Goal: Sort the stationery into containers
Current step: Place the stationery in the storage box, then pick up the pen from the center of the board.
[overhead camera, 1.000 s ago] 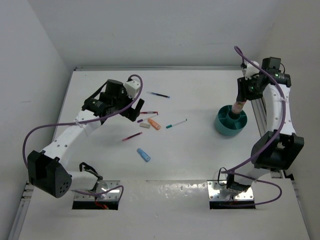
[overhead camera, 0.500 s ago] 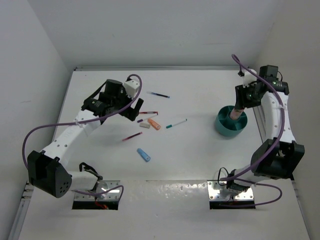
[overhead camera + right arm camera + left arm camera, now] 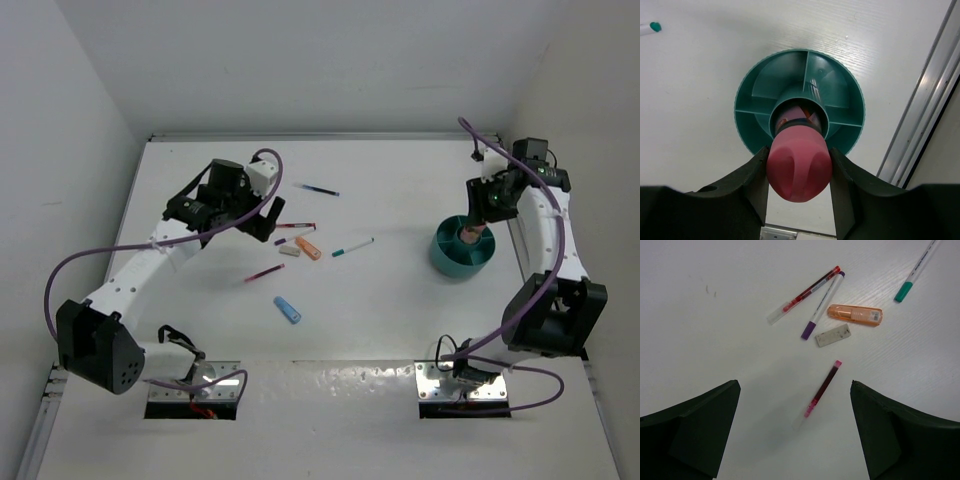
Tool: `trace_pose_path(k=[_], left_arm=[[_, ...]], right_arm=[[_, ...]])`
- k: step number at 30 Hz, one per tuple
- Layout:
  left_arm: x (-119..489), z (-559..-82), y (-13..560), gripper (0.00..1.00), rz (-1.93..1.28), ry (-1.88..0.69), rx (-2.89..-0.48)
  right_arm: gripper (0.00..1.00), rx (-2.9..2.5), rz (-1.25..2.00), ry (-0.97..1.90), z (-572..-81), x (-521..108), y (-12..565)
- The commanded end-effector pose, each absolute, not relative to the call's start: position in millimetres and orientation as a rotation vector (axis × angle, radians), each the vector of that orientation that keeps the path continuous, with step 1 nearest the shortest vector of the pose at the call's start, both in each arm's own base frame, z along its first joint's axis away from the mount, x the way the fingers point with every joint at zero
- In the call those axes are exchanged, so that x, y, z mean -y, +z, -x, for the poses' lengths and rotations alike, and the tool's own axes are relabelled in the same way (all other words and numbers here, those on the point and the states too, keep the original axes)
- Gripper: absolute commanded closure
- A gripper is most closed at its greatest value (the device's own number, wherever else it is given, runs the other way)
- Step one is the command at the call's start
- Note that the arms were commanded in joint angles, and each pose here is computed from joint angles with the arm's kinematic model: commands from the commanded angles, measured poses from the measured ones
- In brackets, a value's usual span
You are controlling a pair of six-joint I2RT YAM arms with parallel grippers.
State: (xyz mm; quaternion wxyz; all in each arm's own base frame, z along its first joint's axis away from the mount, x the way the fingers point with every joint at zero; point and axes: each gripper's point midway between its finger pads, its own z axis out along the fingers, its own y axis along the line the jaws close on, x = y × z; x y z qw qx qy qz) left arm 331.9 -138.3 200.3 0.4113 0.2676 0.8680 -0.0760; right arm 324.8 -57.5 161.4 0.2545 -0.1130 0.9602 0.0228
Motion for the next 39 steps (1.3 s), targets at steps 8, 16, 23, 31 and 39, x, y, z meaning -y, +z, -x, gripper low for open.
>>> trace_pose_path(k=[8, 16, 23, 31, 39], left_arm=[[126.2, -326.7, 153.5, 0.18, -0.839, -0.219, -2.257], [115.3, -301.3, 101.1, 0.33, -1.083, -0.223, -2.319], [113.8, -301.7, 76.7, 0.38, -1.119, -0.226, -2.35], [138.1, -306.4, 56.4, 0.46, -1.138, -0.29, -2.352], [157.5, -300.5, 35.4, 0.53, -1.153, -0.304, -2.374]], right_arm=[[0.77, -2.598, 0.272, 0.056, -336.9, 59.1, 154.0], [0.47, -2.543, 0.234, 0.144, -336.7, 43.9, 183.3], [0.45, -2.483, 0.279, 0.207, -336.4, 14.5, 212.9], [0.48, -2.404, 0.313, 0.446, -325.2, -36.2, 234.7], [0.5, -2.382, 0.291, 0.535, -318.4, -50.6, 232.2]])
